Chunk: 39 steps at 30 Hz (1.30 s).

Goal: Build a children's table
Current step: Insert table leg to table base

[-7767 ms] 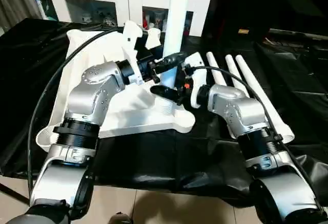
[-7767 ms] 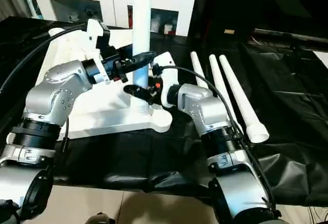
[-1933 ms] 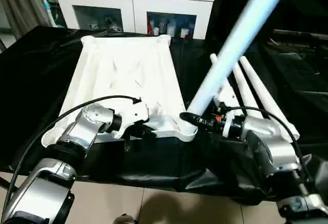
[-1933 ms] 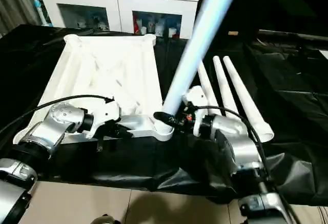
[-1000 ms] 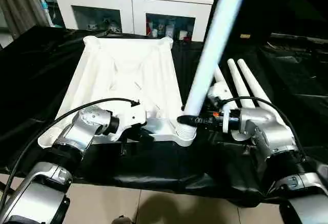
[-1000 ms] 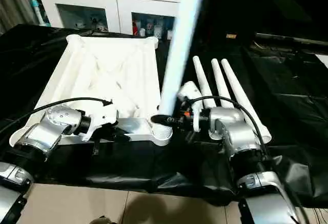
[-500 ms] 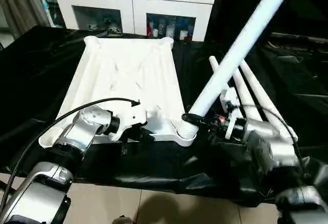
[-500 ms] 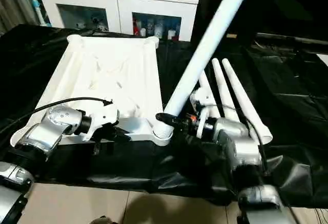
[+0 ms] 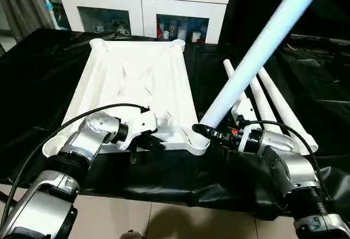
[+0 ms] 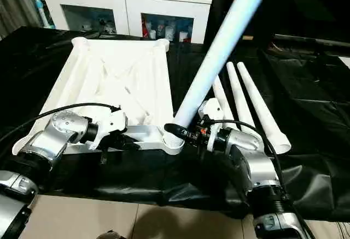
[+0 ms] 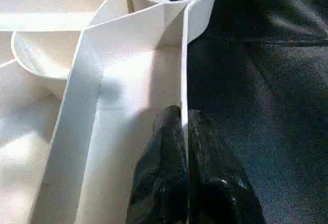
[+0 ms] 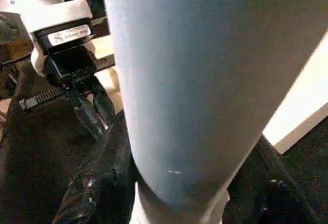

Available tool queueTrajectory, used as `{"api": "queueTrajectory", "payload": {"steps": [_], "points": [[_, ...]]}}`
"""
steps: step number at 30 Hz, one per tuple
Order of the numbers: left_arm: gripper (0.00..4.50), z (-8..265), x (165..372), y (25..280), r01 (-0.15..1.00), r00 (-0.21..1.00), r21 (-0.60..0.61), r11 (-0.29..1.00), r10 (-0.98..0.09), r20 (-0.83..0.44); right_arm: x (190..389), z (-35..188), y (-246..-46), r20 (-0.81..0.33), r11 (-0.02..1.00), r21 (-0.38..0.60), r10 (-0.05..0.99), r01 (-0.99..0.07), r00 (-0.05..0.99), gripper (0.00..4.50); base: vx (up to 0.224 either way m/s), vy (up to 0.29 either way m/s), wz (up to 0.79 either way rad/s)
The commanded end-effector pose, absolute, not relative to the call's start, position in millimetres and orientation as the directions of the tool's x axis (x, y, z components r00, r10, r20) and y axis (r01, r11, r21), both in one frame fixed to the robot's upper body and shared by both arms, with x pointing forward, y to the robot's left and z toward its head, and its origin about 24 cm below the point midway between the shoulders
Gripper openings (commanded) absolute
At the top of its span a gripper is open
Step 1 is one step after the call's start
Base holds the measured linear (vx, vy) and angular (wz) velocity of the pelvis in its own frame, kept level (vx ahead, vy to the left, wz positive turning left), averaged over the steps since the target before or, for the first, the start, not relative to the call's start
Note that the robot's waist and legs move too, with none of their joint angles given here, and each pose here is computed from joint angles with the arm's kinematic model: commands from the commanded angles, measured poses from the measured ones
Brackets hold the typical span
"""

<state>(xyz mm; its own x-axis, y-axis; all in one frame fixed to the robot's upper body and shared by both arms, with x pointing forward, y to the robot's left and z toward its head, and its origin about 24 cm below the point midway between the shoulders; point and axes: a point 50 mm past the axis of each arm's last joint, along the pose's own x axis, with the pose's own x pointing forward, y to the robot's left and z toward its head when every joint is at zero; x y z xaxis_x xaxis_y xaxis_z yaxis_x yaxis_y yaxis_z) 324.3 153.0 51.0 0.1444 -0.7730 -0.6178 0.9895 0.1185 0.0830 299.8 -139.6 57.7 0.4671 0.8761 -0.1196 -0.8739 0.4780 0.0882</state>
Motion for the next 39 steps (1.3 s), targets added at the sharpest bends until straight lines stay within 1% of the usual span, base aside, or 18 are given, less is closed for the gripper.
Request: {"api": "queueTrajectory", "payload": {"steps": [1,4,10,19,20,25,29,37,39], "points": [[0.0,65.2,332.0,148.6,0.976,0.217,0.153,0.157,-0.798,-0.562,289.2,37.8,-131.3,-0.224,0.416,0.158,0.898,-0.895,0.378,1.86,0.0,0.0,0.0],[0.0,63.5,330.1,148.8,0.976,0.214,0.149,0.157,-0.801,-0.559,287.6,38.9,-127.3,-0.259,0.355,0.168,0.916,-0.92,0.306,1.86,0.0,0.0,0.0],[0.0,62.0,327.5,151.3,0.977,0.212,0.144,0.157,-0.801,-0.56,287.3,39.6,-122.4,-0.31,0.273,0.181,0.927,-0.945,0.209,1.86,0.0,0.0,0.0],[0.0,60.8,324.0,152.6,0.978,0.205,0.138,0.154,-0.802,-0.561,288.9,35.0,-122.6,-0.345,0.233,0.237,0.928,-0.943,0.143,1.86,0.0,0.0,0.0],[0.0,61.5,323.7,152.0,0.979,0.201,0.135,0.152,-0.806,-0.556,289.2,33.6,-123.1,-0.338,0.236,0.26,0.931,-0.936,0.141,1.86,0.0,0.0,0.0],[0.0,62.1,320.6,151.7,0.984,0.176,0.121,0.13,-0.814,-0.553,290.1,29.1,-125.7,-0.326,0.246,0.298,0.934,-0.922,0.143,1.86,0.0,0.0,0.0],[0.0,63.0,319.0,151.5,0.987,0.157,0.114,0.112,-0.818,-0.553,291.2,26.2,-127.5,-0.331,0.243,0.301,0.933,-0.922,0.138,1.86,0.0,0.0,0.0],[0.0,64.8,308.3,150.0,0.996,0.011,0.082,-0.044,-0.821,-0.571,287.1,26.1,-127.6,-0.335,0.115,0.26,0.942,-0.959,0.022,1.86,0.0,0.0,0.0],[0.0,64.9,306.5,149.6,0.995,-0.012,0.077,-0.068,-0.816,-0.578,286.8,25.9,-127.4,-0.337,0.099,0.256,0.941,-0.962,0.008,1.86,0.0,0.0,0.0]]}}
